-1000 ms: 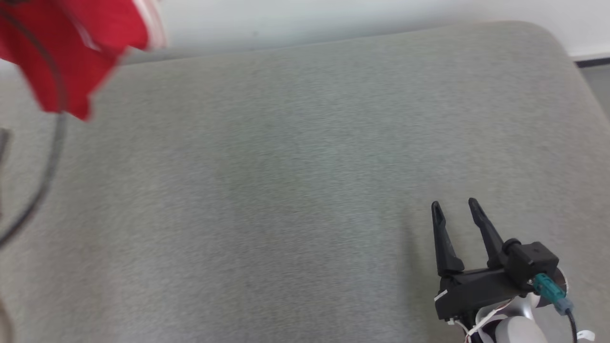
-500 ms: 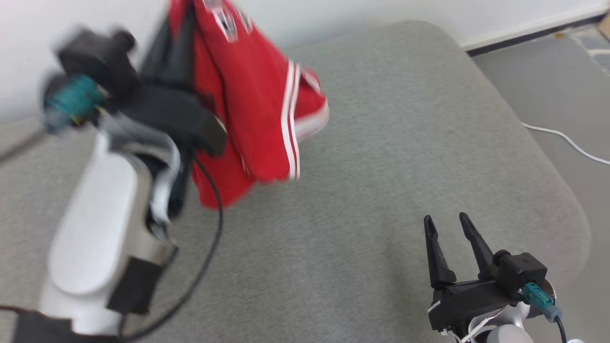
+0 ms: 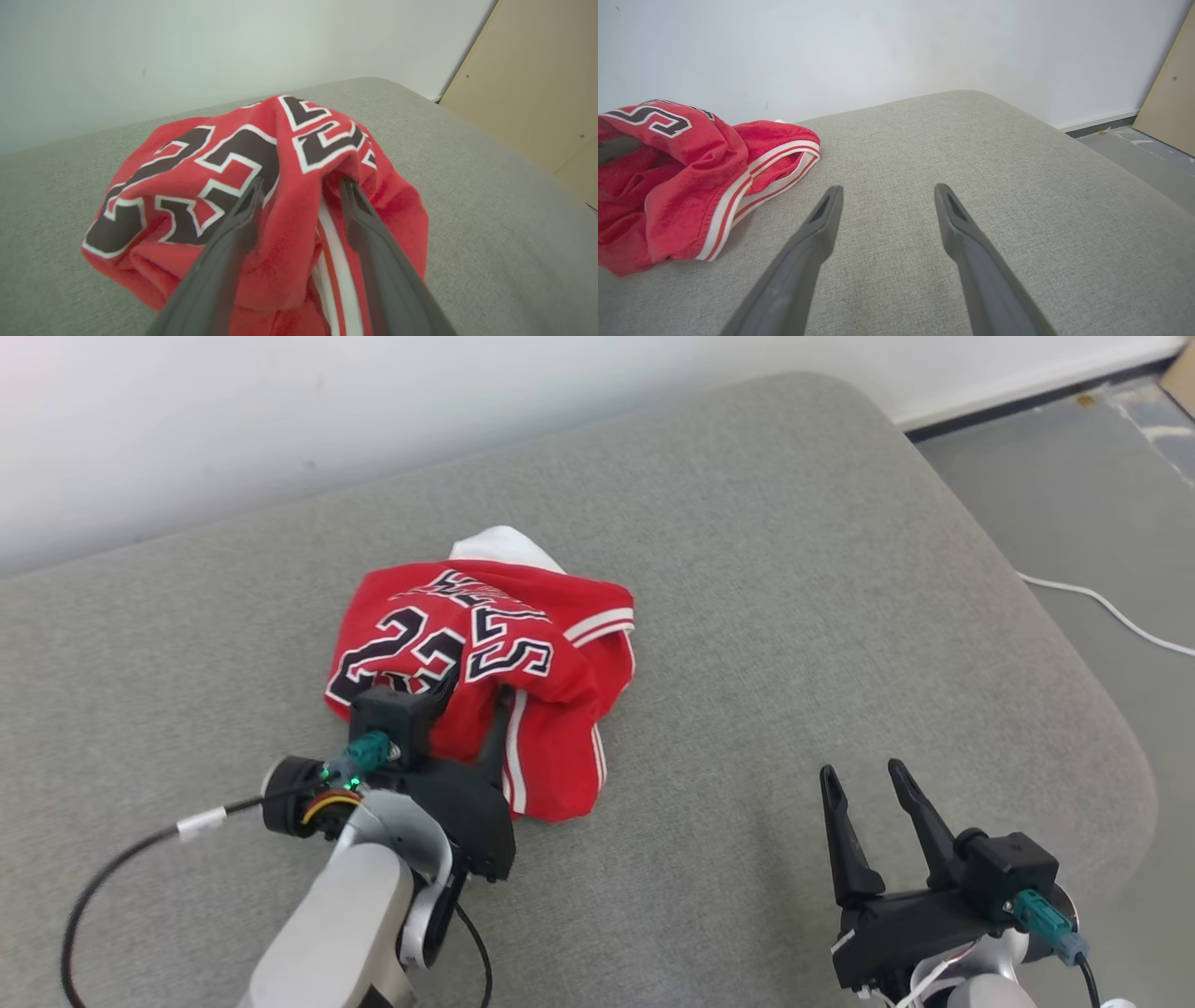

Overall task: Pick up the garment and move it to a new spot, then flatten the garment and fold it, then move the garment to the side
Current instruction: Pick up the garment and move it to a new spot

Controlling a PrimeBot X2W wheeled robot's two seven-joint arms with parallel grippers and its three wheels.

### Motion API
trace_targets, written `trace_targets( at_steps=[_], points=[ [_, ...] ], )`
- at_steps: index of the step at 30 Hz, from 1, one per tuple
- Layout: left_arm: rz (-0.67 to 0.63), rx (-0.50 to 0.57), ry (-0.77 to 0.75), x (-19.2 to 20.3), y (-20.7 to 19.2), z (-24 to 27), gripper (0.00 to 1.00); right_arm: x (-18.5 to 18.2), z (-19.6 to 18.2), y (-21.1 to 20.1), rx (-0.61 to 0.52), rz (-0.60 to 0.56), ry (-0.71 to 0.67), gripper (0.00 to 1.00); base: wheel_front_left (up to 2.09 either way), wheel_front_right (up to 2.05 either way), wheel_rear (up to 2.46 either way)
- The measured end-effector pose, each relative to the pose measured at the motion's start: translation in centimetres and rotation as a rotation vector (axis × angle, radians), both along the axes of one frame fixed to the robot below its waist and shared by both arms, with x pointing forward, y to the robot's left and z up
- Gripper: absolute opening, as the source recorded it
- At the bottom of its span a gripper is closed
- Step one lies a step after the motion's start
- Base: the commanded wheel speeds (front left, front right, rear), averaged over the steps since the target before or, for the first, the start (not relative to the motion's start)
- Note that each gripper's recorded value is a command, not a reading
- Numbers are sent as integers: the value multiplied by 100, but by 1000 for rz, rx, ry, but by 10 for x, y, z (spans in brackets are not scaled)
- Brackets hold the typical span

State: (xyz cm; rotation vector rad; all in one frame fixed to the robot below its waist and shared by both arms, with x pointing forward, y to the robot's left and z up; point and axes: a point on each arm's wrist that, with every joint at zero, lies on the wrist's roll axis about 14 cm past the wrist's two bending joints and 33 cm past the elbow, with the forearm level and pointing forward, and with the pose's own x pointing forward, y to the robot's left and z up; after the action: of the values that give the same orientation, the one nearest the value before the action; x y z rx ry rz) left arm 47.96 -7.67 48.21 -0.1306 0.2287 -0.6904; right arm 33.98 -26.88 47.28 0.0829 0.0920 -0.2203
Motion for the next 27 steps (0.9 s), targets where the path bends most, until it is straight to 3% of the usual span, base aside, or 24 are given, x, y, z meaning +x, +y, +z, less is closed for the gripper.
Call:
trace_targets(
  at_steps=[7,13,19,27],
  points=[
    [49,-89,-154,-3,18,56,100,0,0,15,5,46,2,100,0,0,0],
    [189,-160,-372,3,72,133,100,8,10,31,8,98,-31,100,0,0,0],
    [334,-136,-470,-9,137,154,100,15,24,44,-1,143,-78,100,0,0,0],
    [514,-19,-519,-43,217,137,100,20,34,55,-11,182,-104,100,0,0,0]
  ],
)
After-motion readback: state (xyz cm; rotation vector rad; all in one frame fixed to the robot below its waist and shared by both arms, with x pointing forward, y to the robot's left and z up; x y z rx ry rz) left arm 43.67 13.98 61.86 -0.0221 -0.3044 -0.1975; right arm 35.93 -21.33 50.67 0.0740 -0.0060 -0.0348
